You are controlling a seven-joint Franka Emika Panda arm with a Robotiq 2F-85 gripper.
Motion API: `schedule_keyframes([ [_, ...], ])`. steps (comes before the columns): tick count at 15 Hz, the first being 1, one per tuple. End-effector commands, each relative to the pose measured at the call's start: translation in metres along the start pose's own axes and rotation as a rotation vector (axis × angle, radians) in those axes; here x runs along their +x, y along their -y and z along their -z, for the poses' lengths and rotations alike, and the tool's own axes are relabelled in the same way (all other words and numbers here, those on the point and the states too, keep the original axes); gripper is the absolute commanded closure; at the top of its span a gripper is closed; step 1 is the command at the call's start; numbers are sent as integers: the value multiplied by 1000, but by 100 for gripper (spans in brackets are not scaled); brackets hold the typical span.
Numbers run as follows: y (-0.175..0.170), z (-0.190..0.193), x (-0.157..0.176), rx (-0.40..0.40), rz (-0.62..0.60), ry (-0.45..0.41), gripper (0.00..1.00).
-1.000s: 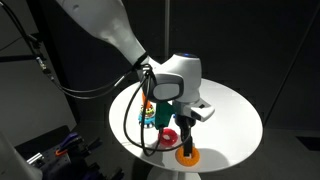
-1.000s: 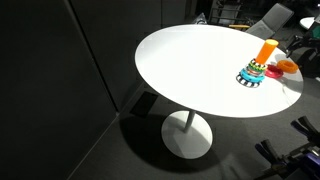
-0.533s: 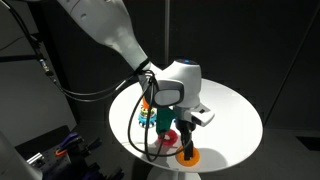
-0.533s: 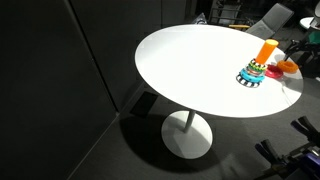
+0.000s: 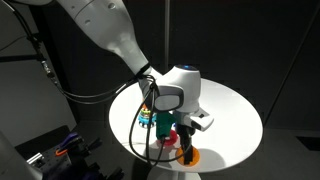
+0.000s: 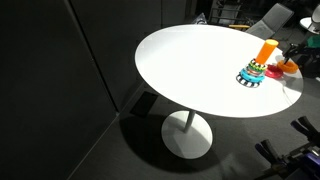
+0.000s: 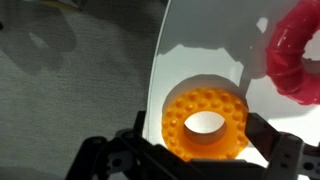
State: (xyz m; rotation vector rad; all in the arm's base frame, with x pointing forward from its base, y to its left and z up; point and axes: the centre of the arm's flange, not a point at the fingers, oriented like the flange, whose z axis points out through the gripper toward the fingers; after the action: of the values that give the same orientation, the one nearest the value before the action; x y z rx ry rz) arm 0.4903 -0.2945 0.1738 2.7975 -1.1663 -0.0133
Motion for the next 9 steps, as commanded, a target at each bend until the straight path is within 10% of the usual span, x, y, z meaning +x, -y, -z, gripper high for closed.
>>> schedule_keyframes([
  [1, -4, -6, 7, 23, 21, -17, 0],
  [9, 3, -12, 3, 33, 55, -21, 0],
])
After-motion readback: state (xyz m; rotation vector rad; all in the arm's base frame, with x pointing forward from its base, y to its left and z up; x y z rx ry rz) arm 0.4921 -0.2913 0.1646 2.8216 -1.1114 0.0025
